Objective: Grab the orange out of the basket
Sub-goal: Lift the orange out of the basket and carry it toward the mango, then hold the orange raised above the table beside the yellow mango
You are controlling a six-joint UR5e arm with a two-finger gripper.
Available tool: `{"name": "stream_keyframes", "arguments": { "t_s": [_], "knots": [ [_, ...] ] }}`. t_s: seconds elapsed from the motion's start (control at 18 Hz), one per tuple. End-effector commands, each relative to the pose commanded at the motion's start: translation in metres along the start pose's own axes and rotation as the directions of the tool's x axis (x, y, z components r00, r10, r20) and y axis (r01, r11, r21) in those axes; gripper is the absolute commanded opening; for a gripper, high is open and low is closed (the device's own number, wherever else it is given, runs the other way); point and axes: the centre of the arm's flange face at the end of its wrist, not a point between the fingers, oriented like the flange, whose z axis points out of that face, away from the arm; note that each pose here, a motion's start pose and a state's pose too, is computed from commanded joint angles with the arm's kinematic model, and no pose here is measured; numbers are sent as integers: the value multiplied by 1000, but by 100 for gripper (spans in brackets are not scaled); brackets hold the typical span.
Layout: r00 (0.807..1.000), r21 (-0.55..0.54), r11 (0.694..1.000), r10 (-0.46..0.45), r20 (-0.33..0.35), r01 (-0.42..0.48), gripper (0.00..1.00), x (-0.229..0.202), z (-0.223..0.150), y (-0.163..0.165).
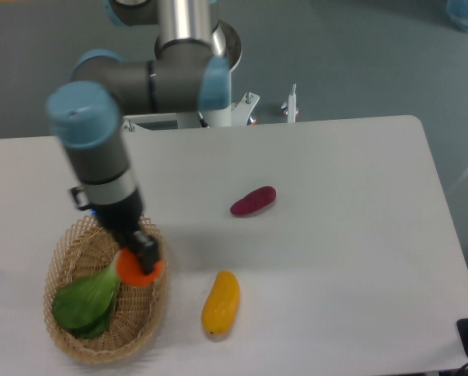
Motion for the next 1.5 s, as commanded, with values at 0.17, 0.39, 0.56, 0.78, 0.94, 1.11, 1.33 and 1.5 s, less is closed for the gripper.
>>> {"name": "stream_keyframes", "arguments": {
  "t_s": [0.17, 0.39, 0.56, 0.78, 0.94, 1.11, 1.33, 1.5],
  "knots": [
    [999, -18, 999, -39, 11, 39, 54, -35, 1, 31],
    [998, -17, 998, -57, 2, 57, 54, -37, 5, 35],
    [997, -7, 997, -77, 3, 77, 55, -37, 4, 34],
    [997, 2, 997, -83, 0, 83, 55, -39, 4, 35],
    [997, 23, 996, -83, -1, 83, 55, -42, -1, 32],
    [996, 17, 995, -94, -8, 94, 55, -45, 4, 40],
    [994, 24, 994, -107, -16, 108, 55, -48, 5, 43],
    [993, 30, 993, -113, -22, 113, 55, -50, 5, 46]
  ]
}}
